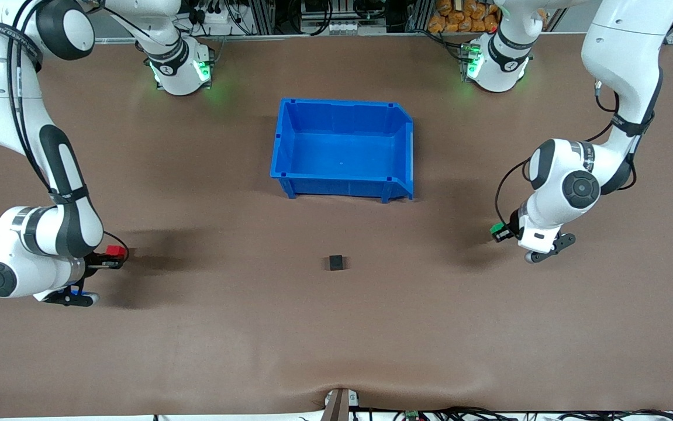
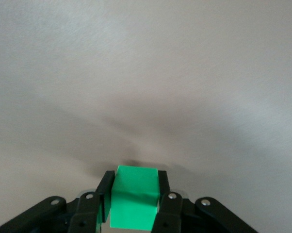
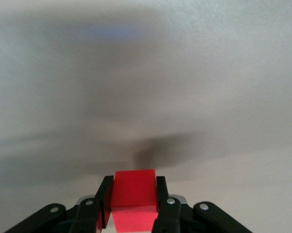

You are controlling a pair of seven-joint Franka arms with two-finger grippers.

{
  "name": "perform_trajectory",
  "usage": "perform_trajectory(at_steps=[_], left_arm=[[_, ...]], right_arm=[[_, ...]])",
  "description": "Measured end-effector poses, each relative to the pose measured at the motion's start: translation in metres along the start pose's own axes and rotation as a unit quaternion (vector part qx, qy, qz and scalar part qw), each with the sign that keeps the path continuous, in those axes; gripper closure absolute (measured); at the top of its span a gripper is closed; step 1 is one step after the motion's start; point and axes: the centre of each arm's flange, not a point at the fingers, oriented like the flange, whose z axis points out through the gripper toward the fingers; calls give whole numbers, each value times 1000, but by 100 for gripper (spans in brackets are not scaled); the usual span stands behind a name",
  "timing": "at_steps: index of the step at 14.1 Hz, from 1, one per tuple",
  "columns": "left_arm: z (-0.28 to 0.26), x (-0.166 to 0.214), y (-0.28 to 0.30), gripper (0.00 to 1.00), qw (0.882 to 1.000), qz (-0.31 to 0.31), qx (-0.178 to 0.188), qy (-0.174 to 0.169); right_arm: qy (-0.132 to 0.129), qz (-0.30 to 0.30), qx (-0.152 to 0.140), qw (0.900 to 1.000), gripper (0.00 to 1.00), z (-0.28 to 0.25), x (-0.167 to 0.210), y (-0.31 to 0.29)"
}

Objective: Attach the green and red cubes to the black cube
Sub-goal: 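Carry the red cube while the left gripper carries green toward the black cube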

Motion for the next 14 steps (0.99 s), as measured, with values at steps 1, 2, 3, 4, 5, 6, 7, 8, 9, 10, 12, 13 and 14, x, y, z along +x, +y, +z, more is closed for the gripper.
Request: perform_trajectory(at_steps=[1, 2, 3, 4, 5, 6, 7, 8, 9, 10, 12, 13, 14], left_arm=[[-5, -1, 13, 60, 1000, -21, -6, 6], [-9, -1, 24, 60, 999, -43, -10, 9], [-11, 0, 34, 60, 997, -72, -14, 11], [-13, 1, 43, 60, 994, -106, -14, 10], [-15, 1, 55, 60, 990, -138, -11, 6], [-17, -1, 69, 60, 986, -167, -7, 2], [-19, -4, 86, 60, 981, -195, -5, -1], [-21, -7, 103, 60, 974, -225, -6, -2], [-21, -11, 119, 60, 966, -258, -10, -4], [-19, -16, 137, 60, 956, -293, -18, -12], [-11, -34, 175, 60, 933, -357, -33, -38], [-5, -48, 195, 60, 921, -384, -35, -48], [2, -63, 213, 60, 911, -407, -34, -54]], right_arm=[[-4, 33, 28, 999, 60, -4, -1, -17], [-13, 68, 60, 996, 60, -6, -4, -38], [-26, 103, 89, 990, 60, -8, -7, -62], [-41, 142, 113, 982, 60, -9, -12, -89], [-58, 188, 131, 972, 60, -10, -17, -114], [-74, 234, 141, 959, 60, -11, -23, -138], [-88, 277, 143, 946, 60, -12, -30, -163], [-99, 316, 139, 933, 60, -13, -38, -191], [-106, 347, 136, 922, 60, -16, -48, -221], [-104, 373, 138, 912, 60, -20, -57, -251], [-88, 420, 156, 890, 60, -27, -74, -307], [-79, 440, 167, 879, 60, -29, -82, -332], [-70, 458, 177, 868, 60, -29, -92, -355]])
